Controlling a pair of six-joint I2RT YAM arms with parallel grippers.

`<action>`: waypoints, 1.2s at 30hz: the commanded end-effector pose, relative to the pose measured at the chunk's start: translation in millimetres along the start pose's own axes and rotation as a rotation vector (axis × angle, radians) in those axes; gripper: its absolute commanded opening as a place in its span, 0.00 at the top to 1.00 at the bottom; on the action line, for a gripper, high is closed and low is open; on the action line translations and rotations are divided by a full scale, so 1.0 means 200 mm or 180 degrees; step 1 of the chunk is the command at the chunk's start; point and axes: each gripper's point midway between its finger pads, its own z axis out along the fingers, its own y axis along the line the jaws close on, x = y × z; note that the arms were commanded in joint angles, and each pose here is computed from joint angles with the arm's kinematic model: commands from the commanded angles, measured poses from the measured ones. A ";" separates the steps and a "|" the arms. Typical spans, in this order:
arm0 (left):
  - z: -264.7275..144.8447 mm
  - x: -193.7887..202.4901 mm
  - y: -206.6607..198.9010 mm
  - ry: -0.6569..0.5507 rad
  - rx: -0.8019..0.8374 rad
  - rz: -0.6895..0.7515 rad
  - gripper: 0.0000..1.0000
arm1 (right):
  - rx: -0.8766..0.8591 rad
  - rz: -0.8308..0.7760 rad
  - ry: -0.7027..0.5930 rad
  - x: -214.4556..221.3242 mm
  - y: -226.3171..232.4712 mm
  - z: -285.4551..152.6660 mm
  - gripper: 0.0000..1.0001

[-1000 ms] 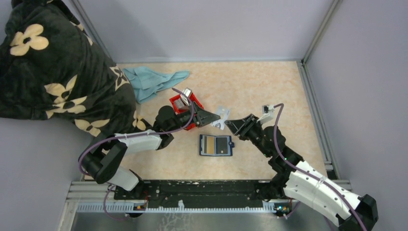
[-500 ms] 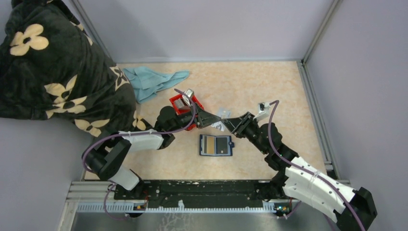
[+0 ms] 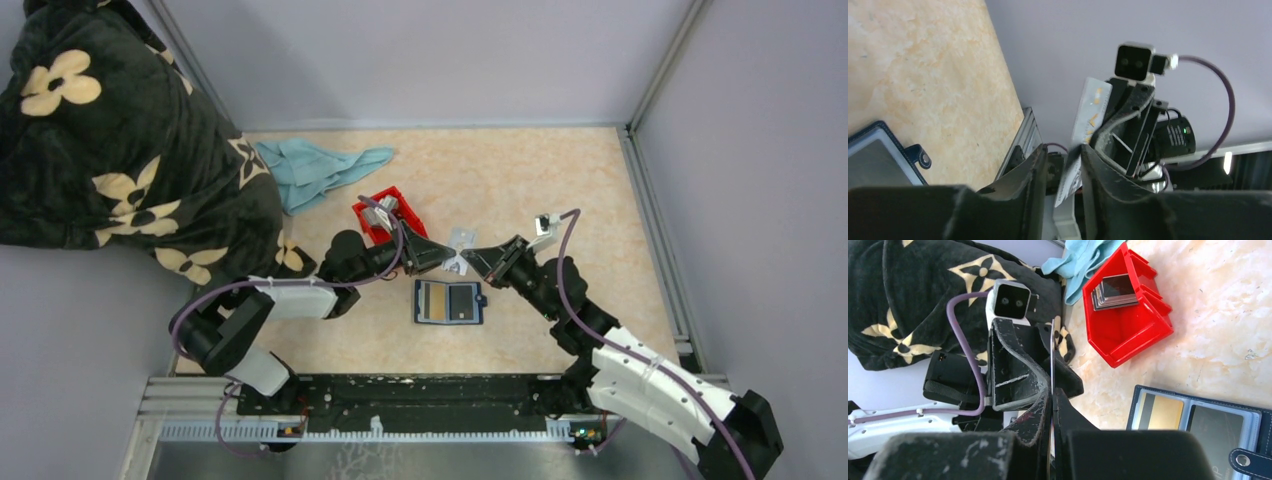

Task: Put the credit cards into the card holder
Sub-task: Pick up the credit card from the storage box, then turn over the card slot in the card holder.

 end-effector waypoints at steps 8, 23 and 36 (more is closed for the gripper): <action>-0.16 -0.12 0.27 -0.0562 -0.1198 0.0305 0.54 | 0.0164 -0.0382 -0.0001 -0.10 0.06 -0.05 1.00; -0.26 0.04 0.58 -0.0197 -0.2311 0.0664 0.60 | 0.1011 -0.0784 0.0903 0.15 -0.26 -0.02 1.00; -0.34 0.17 0.84 0.0125 -0.3046 0.0782 0.62 | 0.1385 -0.0926 0.1293 0.32 -0.44 0.00 1.00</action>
